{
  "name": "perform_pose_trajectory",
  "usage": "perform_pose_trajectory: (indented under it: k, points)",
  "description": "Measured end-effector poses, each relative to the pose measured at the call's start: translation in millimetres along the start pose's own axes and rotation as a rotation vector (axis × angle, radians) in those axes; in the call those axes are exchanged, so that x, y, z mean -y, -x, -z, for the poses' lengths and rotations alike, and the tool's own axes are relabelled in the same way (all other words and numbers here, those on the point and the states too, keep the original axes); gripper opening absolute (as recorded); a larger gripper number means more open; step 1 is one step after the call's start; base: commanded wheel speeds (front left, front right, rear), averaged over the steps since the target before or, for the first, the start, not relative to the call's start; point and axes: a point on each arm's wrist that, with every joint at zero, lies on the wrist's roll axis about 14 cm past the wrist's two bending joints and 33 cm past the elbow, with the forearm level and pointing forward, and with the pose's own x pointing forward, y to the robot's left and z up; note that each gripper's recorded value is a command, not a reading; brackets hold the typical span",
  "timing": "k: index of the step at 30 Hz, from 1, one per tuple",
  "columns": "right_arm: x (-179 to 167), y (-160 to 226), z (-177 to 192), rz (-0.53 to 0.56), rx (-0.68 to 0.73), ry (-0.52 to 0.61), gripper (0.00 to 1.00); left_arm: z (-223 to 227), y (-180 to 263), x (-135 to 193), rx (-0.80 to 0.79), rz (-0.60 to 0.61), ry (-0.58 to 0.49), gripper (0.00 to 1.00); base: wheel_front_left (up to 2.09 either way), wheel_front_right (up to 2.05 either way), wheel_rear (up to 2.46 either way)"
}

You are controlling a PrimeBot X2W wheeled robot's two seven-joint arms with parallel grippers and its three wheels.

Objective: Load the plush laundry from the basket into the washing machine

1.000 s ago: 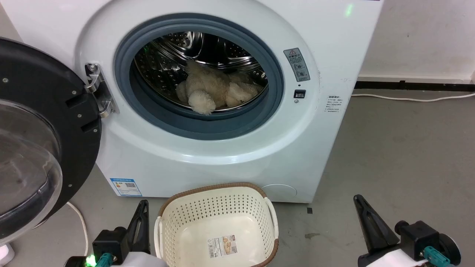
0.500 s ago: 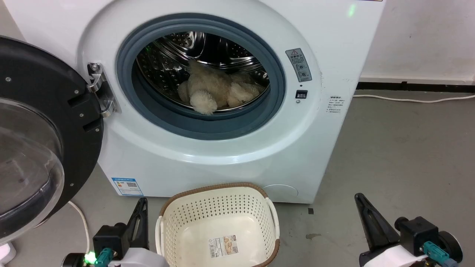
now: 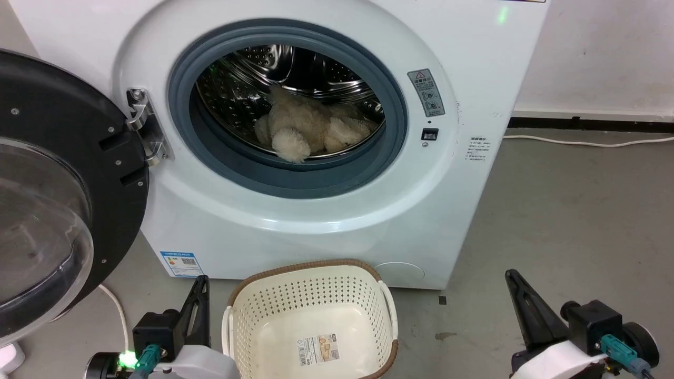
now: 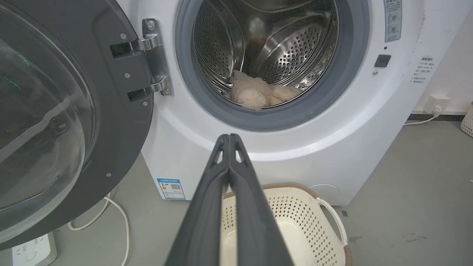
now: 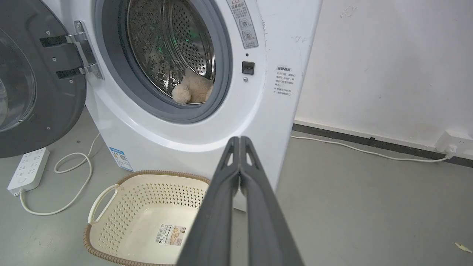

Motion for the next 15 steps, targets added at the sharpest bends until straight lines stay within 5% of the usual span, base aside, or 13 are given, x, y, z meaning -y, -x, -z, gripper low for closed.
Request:
perform_pose_trajectory:
  k: [15]
  points:
    - [1.6, -2.6, -0.7, 0.003, -0.014, 0.011, 0.00, -3.8, -1.8, -1.0, -0.005, -0.004, -0.009, 0.00, 0.00, 0.00, 0.00]
